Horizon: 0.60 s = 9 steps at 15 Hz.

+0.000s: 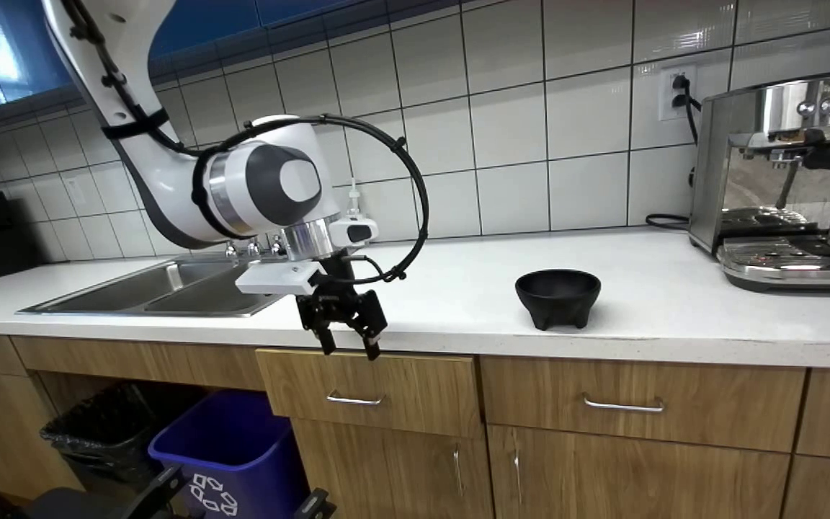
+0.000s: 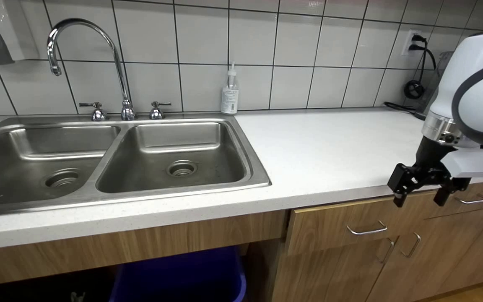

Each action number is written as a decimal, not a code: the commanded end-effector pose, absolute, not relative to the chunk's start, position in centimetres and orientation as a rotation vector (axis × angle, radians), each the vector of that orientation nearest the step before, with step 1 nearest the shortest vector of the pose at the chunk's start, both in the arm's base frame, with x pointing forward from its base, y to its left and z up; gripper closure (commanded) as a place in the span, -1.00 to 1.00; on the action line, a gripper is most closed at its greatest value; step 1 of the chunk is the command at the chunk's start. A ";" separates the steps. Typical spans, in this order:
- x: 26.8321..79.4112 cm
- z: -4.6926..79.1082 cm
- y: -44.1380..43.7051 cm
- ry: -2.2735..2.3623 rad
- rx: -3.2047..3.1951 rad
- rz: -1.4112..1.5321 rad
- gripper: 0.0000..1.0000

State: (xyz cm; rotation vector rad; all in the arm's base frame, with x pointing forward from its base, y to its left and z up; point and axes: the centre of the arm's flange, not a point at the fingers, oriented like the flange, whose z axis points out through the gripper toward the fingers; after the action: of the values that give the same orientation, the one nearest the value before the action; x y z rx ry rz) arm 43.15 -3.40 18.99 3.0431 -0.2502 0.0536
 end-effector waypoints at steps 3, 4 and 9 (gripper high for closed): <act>40.4 22.8 -3.9 -0.191 3.042 0.127 -1.00; 40.3 23.2 -3.9 -0.195 3.043 0.138 -1.00; 41.1 22.5 -4.2 -0.212 3.048 0.142 -1.00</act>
State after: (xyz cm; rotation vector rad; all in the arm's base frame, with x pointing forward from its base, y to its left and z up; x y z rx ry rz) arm 41.05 -4.16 22.46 3.0483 -0.2122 0.1425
